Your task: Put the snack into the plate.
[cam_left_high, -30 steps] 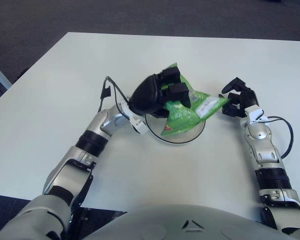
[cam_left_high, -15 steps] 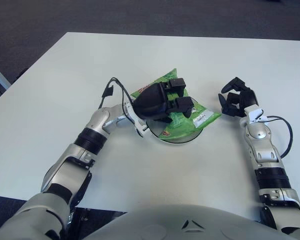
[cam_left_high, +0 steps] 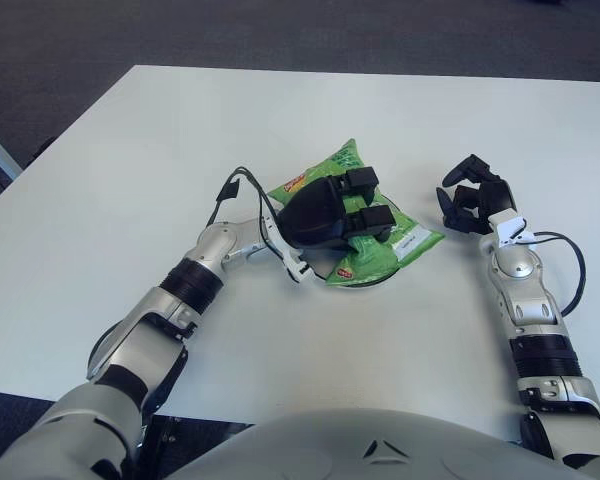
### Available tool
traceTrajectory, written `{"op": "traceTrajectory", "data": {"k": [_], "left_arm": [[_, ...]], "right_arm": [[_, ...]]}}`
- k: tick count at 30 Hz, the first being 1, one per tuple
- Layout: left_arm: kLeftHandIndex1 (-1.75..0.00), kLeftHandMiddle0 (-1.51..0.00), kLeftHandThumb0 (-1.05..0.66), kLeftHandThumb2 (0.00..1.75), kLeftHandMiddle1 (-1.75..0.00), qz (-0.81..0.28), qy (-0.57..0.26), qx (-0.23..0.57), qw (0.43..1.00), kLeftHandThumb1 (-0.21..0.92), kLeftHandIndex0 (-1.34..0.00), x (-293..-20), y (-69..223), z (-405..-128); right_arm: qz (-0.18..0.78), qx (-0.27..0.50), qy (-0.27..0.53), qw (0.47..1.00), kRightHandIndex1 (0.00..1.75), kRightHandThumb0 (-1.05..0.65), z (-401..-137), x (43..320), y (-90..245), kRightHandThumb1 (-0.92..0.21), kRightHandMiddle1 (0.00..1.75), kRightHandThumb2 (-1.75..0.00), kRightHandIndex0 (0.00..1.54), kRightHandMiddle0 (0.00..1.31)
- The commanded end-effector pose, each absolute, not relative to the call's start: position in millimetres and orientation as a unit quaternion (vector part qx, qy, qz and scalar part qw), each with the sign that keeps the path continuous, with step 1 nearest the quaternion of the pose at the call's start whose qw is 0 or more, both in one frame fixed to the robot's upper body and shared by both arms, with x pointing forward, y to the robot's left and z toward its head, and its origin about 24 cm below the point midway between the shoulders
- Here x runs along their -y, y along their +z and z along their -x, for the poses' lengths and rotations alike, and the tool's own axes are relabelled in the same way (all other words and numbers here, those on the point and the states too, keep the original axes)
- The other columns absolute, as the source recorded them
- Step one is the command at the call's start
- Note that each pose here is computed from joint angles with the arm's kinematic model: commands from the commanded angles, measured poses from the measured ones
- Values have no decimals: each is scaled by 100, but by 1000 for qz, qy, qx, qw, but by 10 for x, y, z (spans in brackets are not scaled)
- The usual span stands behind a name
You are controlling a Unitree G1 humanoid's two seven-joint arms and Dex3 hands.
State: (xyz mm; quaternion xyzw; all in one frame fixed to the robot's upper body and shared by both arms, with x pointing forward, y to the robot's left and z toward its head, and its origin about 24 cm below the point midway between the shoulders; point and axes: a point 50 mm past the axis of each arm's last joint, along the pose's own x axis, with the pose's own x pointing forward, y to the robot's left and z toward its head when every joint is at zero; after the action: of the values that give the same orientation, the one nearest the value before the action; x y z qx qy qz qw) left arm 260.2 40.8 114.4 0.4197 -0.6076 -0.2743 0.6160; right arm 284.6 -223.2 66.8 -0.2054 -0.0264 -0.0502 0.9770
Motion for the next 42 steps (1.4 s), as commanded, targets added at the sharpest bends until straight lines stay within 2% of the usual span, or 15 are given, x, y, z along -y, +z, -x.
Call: {"op": "traceTrajectory", "data": {"k": [1,3,6,7,9,12,19,22,23,25,27,30,32,35,42], "left_arm": [[-175,-66,49,139,-175,-471,-313,579,587,25,-76,-445,987,-2607],[-175,-65,49,139,-175,-484,-325,578,571,25,-75,-455,984,-2616],[-162,-73,15,146,-175,-489,-333,581,560,16,-68,-466,988,-2623],[-159,-73,12,145,-175,-488,-333,581,560,16,-68,-468,990,-2624],[-147,-70,4,136,-175,-487,-333,582,559,21,-66,-476,1006,-2623],[-165,-52,1,126,-175,-486,-335,583,559,34,-50,-490,1052,-2613],[-173,-34,-1,103,-175,-476,-372,561,566,55,-33,-518,1133,-2612],[-171,-21,-1,71,-173,-470,-409,555,551,79,-20,-531,1341,-2660],[-163,-18,-13,67,-170,-469,-418,552,549,79,-16,-536,1351,-2660],[-137,-14,-45,59,-146,-462,-444,540,546,78,-7,-560,1370,-2657],[-124,-13,-58,55,-123,-457,-463,527,546,79,-3,-575,1398,-2660],[-109,-14,-69,47,-91,-454,-490,503,549,83,-1,-607,1461,-2672],[-88,-15,-74,40,-63,-452,-504,492,548,88,0,-630,1532,-2689],[-63,-14,-81,41,-38,-448,-524,482,541,91,0,-641,1584,-2714],[-22,-5,-97,51,-12,-429,-556,478,527,92,0,-799,1755,-2767]], "right_arm": [[205,-116,-29,972,175,-40,-2630,2239,121,-61,175,-94,93,39],[203,-116,-30,972,175,-40,-2631,2238,120,-61,175,-94,94,39],[203,-115,-31,972,175,-40,-2633,2235,119,-59,175,-96,97,40],[203,-115,-31,972,175,-40,-2633,2235,119,-59,175,-97,97,40],[204,-115,-31,972,175,-40,-2633,2235,120,-59,175,-97,97,41],[204,-115,-30,972,175,-40,-2634,2234,122,-59,175,-98,98,41],[208,-115,-28,971,175,-40,-2640,2238,131,-59,175,-97,98,41],[210,-114,-27,971,175,-40,-2639,2237,135,-59,175,-97,97,41],[211,-113,-27,971,175,-40,-2639,2236,136,-59,175,-97,97,41],[213,-112,-27,970,175,-40,-2642,2236,139,-59,175,-97,97,41],[215,-111,-27,970,175,-40,-2647,2236,141,-59,175,-97,96,40],[218,-108,-28,970,175,-40,-2650,2234,148,-59,175,-97,96,41],[218,-107,-28,970,175,-41,-2654,2230,150,-58,175,-98,97,41],[217,-108,-29,970,175,-41,-2660,2233,142,-58,175,-98,98,41],[206,-116,-30,971,175,-41,-2675,2257,106,-58,175,-98,99,41]]}}
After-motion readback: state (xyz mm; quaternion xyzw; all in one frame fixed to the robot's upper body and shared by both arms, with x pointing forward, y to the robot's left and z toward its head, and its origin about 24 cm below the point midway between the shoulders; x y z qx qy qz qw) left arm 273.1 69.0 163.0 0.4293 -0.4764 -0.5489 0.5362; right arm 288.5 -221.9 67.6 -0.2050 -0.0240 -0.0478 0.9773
